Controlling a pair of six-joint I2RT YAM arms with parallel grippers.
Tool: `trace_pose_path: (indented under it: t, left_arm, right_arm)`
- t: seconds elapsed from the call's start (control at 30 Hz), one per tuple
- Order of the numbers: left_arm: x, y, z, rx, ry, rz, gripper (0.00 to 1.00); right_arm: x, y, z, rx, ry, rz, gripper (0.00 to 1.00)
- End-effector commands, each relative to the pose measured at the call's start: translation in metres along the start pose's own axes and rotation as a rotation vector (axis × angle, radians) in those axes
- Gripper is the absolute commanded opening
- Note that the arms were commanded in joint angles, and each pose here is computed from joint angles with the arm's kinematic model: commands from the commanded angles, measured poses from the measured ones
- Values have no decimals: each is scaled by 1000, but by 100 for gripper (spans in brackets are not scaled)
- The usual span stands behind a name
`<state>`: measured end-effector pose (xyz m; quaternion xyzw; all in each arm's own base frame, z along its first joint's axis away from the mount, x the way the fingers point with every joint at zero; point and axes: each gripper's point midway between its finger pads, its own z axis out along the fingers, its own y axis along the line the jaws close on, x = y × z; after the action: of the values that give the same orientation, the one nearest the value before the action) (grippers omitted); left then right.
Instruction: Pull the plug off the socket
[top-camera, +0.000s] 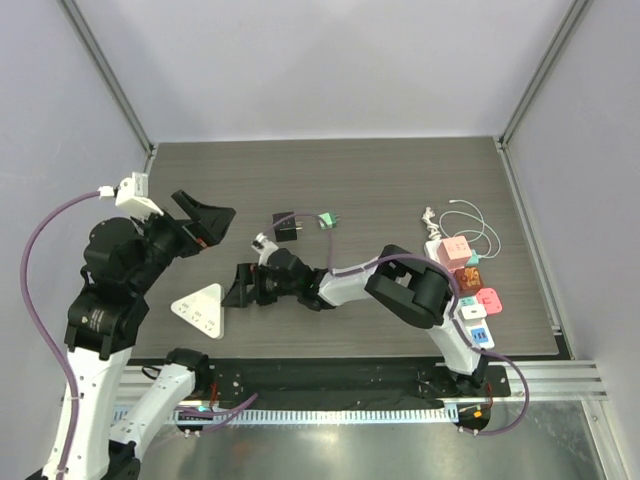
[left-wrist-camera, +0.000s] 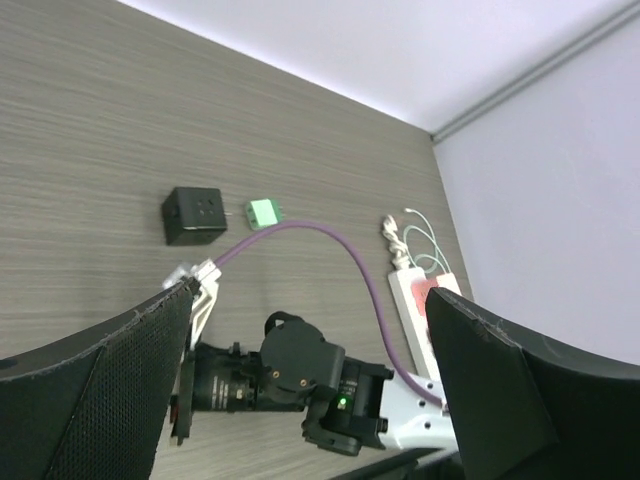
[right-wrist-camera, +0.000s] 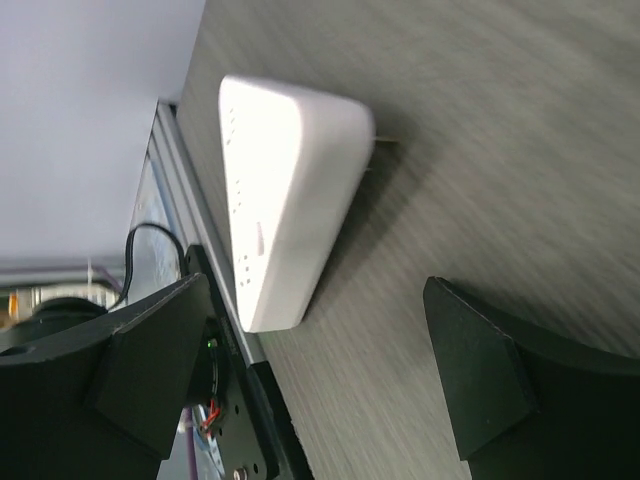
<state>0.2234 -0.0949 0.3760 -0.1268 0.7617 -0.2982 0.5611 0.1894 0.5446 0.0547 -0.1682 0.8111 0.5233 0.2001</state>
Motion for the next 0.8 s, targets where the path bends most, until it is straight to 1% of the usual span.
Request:
trace_pose_path:
  t: [0.0,0.03,0.07,0.1,0.17,0.2,0.23,0.27,0.3,0.33,0.37,0.4,0.43,0.47,0.5,0.53,0.57,0.6,0.63,0.67,0.7,0.73,0.77]
  left_arm:
    - [6,-18,6,107,39,-15,100]
    - [10,-20,10,119,58,-17,100]
    - [13,-22,13,134,79,-20,100]
    - [23,-30,19,184,145,-28,100]
    - [36,-37,26,232,227,-46,100]
    - [38,-43,30,263,249,-71,100]
    - [48,-48,36,303,309,-93,100]
    - [49,-52,38,323,320,-108,100]
    - [43,-59,42,361,296,-114,100]
    - [45,-61,46,368,307,-146,100]
    - [43,-63,49,378,293,-156,100]
    - [42,-70,53,410,272,-158,100]
    - [42,-74,57,420,265,-180,100]
    - [42,-73,67,407,245,-184,100]
    - [47,-86,71,443,246,-172,100]
    - [51,-89,78,440,245,-159,100]
    - [61,-83,101,384,254,-143,100]
    - [68,-97,105,415,269,-125,100]
    - [76,-100,115,414,292,-124,100]
    - [92,-99,133,395,331,-132,100]
    - [96,-114,139,430,326,-127,100]
    - [99,-121,145,443,321,-120,97]
    - [108,-132,148,470,322,-84,96]
  right_arm:
    - [-6,-46,-17,192,-98,101,95]
    - [-1,-56,-25,223,-103,114,95]
    - [-7,-51,-33,229,-126,116,95]
    - [-8,-55,-40,258,-142,113,95]
    - [2,-70,-57,332,-129,101,95]
    - [-6,-66,-71,368,-155,89,95]
    - [5,-78,-85,415,-141,82,95]
    - [4,-79,-97,447,-151,84,95]
    - [3,-77,-119,499,-159,84,95]
    - [8,-90,-139,573,-179,79,96]
    - [8,-94,-153,616,-196,80,96]
    - [3,-87,-178,647,-217,81,96]
    - [7,-98,-199,717,-239,74,96]
    - [7,-98,-212,732,-258,82,96]
    - [8,-97,-228,751,-272,86,97]
    - [4,-91,-247,734,-323,93,97]
    - [3,-86,-257,714,-350,114,97]
    - [3,-89,-268,719,-368,134,97]
    - [0,-83,-284,687,-415,155,97]
    - [-2,-85,-295,695,-446,170,97]
    - [0,-94,-310,739,-460,192,96]
    - [-14,-89,-331,746,-555,188,96]
    - [-16,-91,-344,780,-590,188,96]
